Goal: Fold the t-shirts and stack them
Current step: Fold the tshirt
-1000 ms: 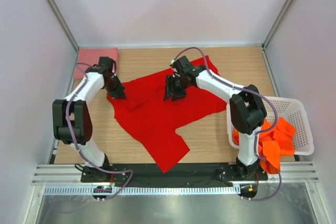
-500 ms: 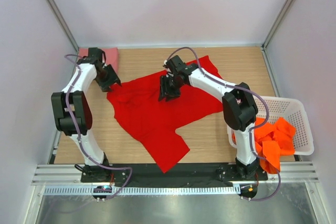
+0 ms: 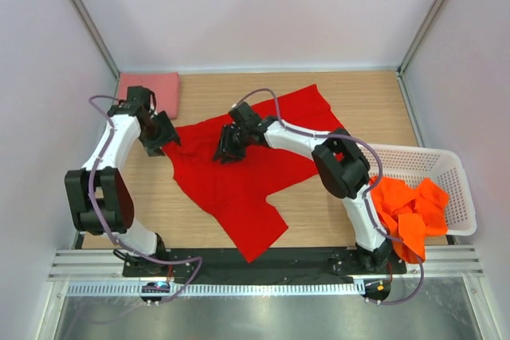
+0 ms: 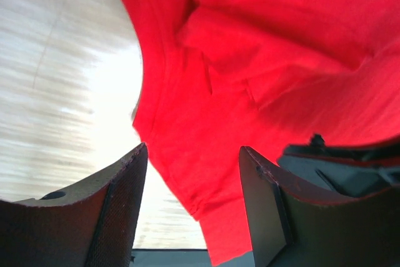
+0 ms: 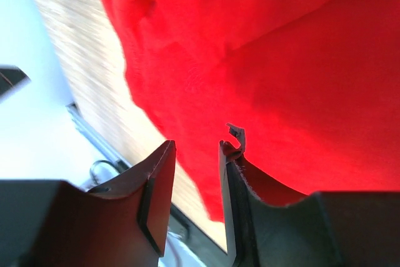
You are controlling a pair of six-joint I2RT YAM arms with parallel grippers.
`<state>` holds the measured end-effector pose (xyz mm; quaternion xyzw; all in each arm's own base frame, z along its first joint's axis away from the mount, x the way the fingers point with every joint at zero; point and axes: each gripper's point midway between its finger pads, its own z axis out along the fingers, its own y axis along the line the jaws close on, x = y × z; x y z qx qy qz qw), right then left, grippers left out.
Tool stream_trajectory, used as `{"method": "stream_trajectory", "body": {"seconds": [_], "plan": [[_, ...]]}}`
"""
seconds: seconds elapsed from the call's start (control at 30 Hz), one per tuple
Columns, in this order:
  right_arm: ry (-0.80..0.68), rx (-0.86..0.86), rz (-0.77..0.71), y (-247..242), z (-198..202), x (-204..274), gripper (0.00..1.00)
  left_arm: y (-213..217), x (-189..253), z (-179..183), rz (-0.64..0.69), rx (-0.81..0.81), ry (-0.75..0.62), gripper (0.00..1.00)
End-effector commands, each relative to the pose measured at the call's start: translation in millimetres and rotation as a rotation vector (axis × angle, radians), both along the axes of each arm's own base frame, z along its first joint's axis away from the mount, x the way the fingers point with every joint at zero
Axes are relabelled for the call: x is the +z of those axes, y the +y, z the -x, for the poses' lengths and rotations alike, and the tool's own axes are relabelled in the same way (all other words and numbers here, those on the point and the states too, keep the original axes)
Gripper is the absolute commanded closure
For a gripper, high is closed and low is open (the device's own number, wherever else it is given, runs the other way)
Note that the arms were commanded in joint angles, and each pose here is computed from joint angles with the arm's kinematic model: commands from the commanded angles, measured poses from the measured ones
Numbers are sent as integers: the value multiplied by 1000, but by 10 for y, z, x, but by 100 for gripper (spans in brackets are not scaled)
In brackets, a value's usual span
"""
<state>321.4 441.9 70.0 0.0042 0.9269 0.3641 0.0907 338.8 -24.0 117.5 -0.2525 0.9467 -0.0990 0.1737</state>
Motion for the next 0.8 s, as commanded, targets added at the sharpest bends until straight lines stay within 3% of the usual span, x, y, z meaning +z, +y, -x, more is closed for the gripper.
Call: {"method": "stream_trajectory", "body": {"seconds": [0.0,0.27,0.77], "plan": [[0,-99,-97,250,-131,138,59,-87,136,144,40,-15,-37,39],[40,-246,2,216,-236,-160,65,-73,328,376,24,-7,-104,39],[87,-301,-37,430,-295,-244,69,-69,352,464,16,-20,-103,39]]}}
